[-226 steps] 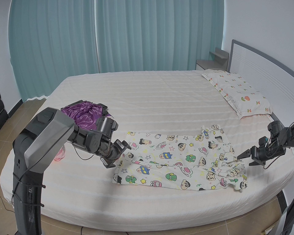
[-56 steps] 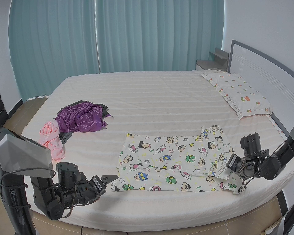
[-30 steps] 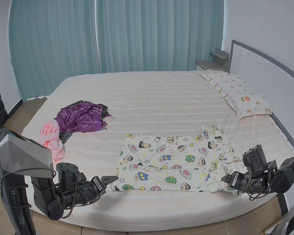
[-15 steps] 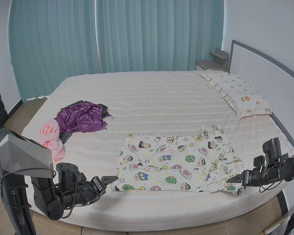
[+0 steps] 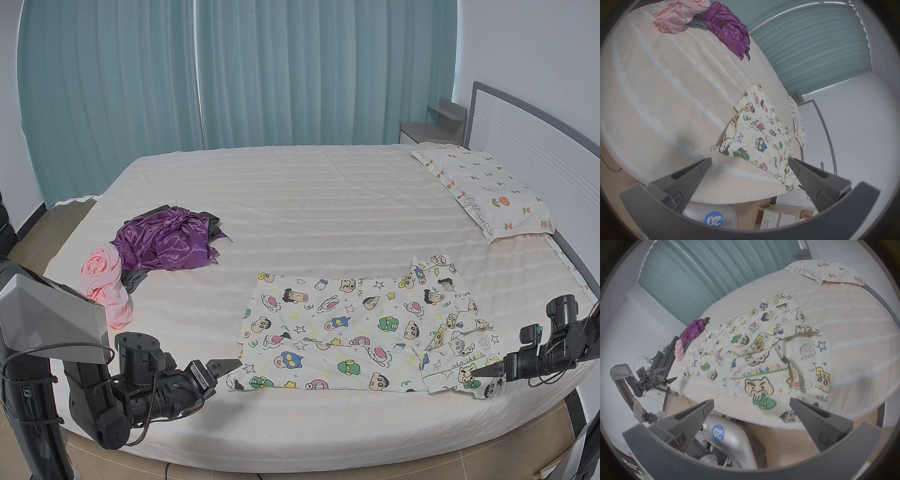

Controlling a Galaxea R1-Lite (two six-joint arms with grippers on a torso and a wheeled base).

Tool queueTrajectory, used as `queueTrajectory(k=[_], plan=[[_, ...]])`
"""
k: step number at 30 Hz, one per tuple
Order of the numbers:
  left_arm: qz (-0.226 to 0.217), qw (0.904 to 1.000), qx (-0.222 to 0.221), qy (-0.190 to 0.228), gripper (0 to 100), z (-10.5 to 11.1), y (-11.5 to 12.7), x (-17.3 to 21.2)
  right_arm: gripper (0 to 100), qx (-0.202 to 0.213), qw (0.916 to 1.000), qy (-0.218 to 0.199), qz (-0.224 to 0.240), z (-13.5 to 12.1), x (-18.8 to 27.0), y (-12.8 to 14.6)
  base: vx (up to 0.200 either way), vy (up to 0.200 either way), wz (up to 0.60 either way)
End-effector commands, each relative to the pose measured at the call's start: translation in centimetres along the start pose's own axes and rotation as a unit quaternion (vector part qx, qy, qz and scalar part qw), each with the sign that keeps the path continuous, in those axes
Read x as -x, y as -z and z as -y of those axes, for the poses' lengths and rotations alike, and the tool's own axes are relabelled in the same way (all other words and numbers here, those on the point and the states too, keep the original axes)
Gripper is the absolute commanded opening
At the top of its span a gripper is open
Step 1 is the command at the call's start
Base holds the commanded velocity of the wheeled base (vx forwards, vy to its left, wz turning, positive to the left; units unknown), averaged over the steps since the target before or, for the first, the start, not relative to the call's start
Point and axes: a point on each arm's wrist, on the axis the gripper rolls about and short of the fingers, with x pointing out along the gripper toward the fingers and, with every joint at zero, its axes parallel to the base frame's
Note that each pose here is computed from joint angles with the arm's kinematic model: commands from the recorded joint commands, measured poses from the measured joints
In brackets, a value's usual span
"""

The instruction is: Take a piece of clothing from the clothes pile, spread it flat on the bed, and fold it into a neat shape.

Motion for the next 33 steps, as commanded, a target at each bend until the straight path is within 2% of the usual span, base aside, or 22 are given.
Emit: queueTrajectory(k=[1, 3, 17, 18, 26, 33], plan=[[0.000, 1.0000, 0.000, 0.000, 100, -0.1, 0.0, -0.1, 100, -0.015, 0.9998, -0.010, -0.006, 2.0, -2.2, 0.8, 0.000, 0.000, 0.00], [0.002, 1.0000, -0.001, 0.003, 100, -0.1, 0.0, -0.1, 100, -0.010, 0.9998, -0.014, 0.006, 2.1, -2.3, 0.6, 0.000, 0.000, 0.00], [0.008, 0.9999, -0.005, 0.012, 100, -0.2, 0.1, -0.2, 100, -0.008, 0.9996, -0.022, 0.013, 2.7, -2.9, 0.1, 0.000, 0.000, 0.00], [0.007, 0.9999, -0.005, 0.012, 100, -0.2, 0.1, -0.2, 0, -0.007, 0.9996, -0.023, 0.014, 2.7, -2.9, 0.0, 0.000, 0.000, 0.00], [0.008, 0.9999, -0.005, 0.011, 100, -0.3, 0.2, -0.2, 0, -0.011, 0.9996, -0.020, 0.017, 2.6, -2.4, 0.2, 0.000, 0.000, 0.00], [0.007, 0.9999, -0.005, 0.012, 100, -0.3, 0.2, -0.2, 0, -0.016, 0.9996, -0.020, 0.014, 0.4, -0.6, 1.2, 0.000, 0.000, 0.00]])
